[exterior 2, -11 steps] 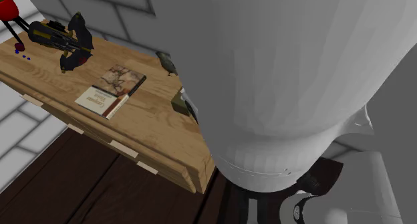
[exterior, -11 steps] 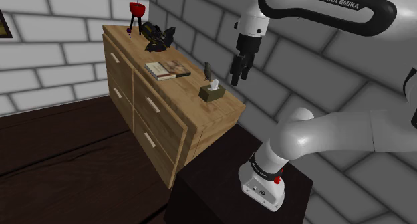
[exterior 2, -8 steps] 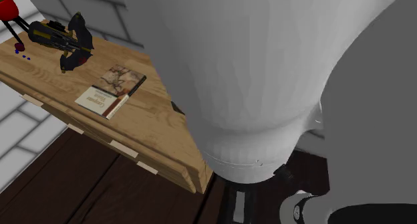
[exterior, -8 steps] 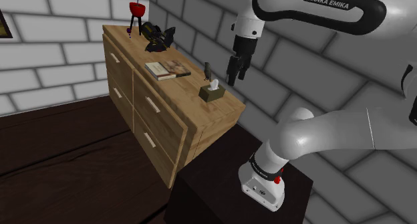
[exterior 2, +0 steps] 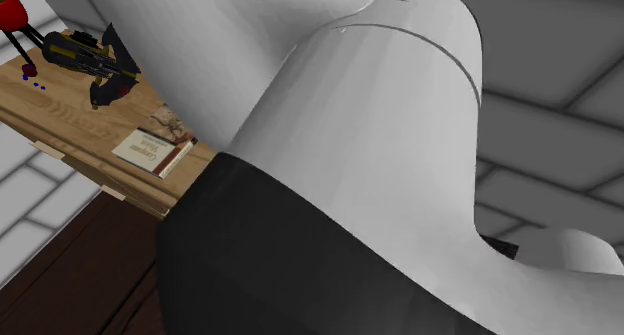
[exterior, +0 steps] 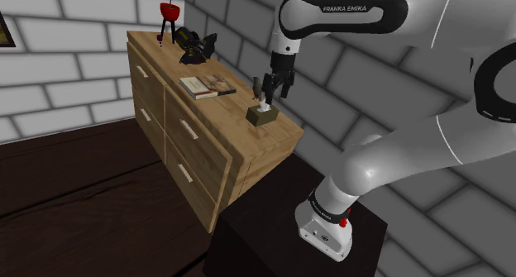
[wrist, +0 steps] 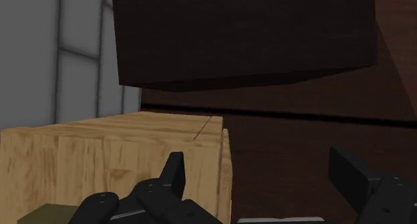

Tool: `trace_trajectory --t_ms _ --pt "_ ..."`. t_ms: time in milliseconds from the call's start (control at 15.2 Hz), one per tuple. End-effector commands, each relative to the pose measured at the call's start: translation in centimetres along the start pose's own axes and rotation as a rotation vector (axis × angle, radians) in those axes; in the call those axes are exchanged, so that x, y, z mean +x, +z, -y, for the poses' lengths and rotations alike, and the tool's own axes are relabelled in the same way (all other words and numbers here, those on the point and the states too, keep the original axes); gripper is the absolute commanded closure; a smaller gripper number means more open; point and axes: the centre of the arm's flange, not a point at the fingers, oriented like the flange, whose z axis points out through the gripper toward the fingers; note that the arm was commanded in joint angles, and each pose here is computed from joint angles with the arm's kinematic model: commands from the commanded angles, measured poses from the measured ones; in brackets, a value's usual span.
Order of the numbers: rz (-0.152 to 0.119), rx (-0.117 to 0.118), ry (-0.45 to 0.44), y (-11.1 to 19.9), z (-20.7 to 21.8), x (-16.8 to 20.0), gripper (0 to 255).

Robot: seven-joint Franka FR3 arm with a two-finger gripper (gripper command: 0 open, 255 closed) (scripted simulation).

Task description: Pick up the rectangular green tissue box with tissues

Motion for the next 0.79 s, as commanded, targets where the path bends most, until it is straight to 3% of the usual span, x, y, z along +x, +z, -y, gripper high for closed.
trace_trajectory --t_ms 0,726 --pt "0.003 -0.011 0.034 1.0 -1.2 2.1 0" --pt "0.027 -0.070 0.220 6.2 -8.9 13.1 0"
